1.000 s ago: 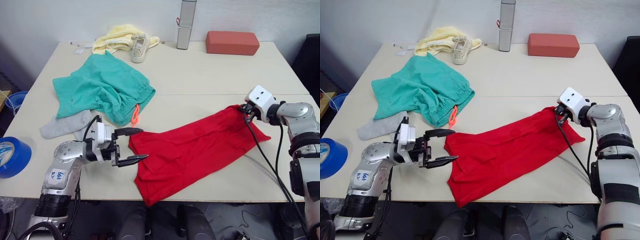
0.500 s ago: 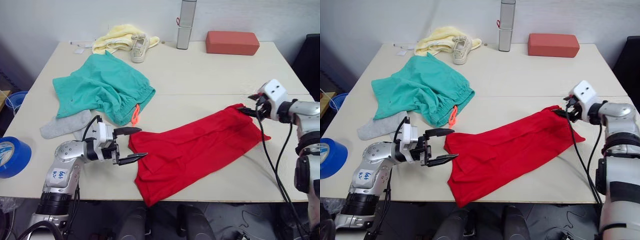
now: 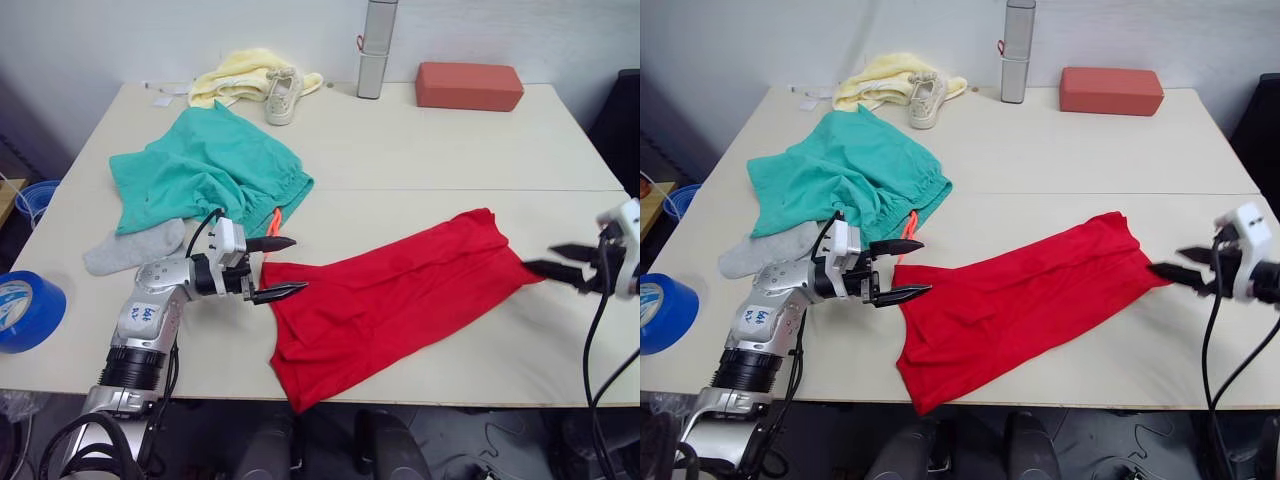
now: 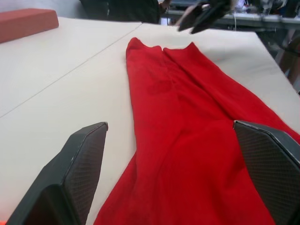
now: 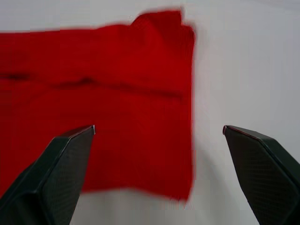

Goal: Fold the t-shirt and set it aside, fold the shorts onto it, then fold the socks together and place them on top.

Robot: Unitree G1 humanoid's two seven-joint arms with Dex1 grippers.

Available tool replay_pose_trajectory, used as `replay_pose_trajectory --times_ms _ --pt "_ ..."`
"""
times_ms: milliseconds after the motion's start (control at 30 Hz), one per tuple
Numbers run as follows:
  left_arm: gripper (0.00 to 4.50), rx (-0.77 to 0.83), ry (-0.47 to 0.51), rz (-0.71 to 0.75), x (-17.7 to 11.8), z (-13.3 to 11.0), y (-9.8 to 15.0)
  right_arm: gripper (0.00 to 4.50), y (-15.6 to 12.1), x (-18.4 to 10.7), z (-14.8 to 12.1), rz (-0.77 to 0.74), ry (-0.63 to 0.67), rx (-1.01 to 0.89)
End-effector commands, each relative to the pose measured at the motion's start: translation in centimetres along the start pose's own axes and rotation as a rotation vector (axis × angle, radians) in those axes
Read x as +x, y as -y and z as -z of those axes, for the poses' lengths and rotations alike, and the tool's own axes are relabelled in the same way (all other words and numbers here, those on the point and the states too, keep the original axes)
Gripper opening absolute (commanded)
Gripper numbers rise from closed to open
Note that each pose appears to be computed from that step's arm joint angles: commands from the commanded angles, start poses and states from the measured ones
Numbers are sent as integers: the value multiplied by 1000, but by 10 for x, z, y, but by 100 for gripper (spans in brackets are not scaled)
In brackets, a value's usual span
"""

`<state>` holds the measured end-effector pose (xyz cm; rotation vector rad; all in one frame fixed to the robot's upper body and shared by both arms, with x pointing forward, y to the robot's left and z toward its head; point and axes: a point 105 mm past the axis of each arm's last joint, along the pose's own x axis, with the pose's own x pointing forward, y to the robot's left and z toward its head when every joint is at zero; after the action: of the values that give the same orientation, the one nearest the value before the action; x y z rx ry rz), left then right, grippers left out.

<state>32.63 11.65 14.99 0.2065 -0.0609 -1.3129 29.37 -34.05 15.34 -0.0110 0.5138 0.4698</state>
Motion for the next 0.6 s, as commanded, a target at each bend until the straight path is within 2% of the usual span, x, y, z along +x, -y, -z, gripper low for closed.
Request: replay_pose_trajectory --times_ms 33,233,467,600 --pt "450 42 -11 35 10 -7 -5 445 -13 -17 -17 54 76 28" --pt "450 16 -53 47 25 -2 -15 445 -27 -22 4 81 44 127" --pt "450 24 -108 61 34 6 -24 445 -33 -12 26 138 -13 196" --pt "450 52 -160 68 39 14 -26 445 -39 -4 29 134 3 200"
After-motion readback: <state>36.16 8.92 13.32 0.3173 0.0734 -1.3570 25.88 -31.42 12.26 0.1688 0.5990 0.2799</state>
